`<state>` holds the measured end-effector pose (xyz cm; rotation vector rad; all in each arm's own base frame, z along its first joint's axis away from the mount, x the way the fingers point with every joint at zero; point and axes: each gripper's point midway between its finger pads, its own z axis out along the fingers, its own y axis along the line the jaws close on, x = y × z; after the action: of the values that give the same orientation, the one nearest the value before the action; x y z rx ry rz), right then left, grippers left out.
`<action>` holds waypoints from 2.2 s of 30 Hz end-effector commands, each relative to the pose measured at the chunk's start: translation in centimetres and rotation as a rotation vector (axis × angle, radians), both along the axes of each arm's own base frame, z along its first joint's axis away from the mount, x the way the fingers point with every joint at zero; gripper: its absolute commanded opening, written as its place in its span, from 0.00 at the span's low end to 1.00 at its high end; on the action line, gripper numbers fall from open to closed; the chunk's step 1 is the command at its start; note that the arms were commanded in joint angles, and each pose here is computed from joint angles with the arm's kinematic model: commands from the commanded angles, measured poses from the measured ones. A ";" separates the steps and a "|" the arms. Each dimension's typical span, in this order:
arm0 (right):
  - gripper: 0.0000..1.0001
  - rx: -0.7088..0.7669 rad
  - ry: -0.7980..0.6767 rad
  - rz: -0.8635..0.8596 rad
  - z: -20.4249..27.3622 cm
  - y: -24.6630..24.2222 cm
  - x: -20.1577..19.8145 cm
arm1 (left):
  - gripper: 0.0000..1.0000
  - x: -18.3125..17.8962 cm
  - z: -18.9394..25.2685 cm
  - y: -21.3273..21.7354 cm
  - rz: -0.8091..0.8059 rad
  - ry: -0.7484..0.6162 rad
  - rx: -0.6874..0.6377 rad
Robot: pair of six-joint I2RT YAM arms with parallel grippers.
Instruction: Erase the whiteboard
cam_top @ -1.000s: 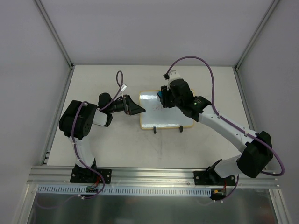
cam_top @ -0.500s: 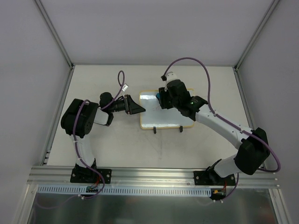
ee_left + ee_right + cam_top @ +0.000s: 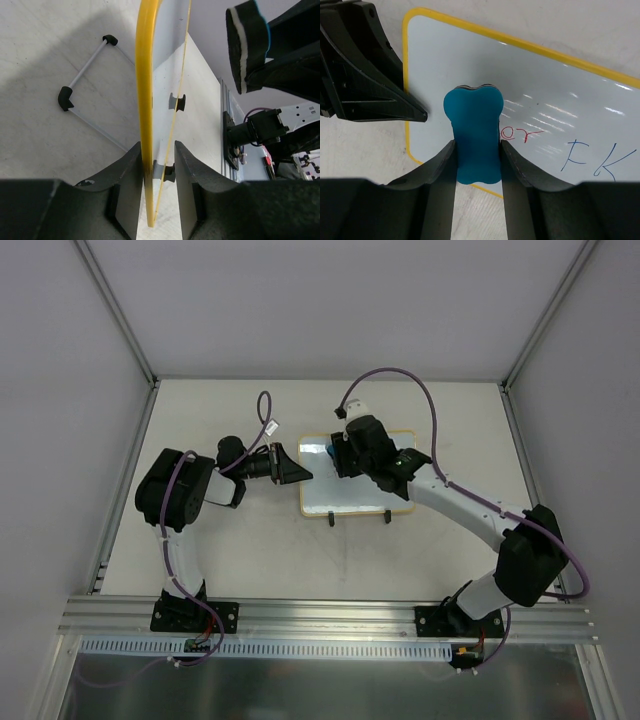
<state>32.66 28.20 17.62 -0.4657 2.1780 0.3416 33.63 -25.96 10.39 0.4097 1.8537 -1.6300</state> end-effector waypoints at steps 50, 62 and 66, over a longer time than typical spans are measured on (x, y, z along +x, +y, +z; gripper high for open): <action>0.27 -0.172 0.081 -0.093 -9.7 -0.1 -2.4 | 0.00 -0.3 4.1 -0.9 -0.134 -0.458 -0.076; 0.26 -0.205 0.072 -0.132 -10.7 -1.3 -3.2 | 0.00 -0.6 4.1 -0.9 -0.138 -0.464 -0.074; 0.26 -0.204 0.039 -0.133 -9.4 -0.7 -1.9 | 0.00 -0.7 4.1 -0.9 -0.138 -0.465 -0.072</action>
<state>29.27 28.84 7.79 -0.4670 2.2914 0.1535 33.52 -26.29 9.95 0.5097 1.8324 -1.6785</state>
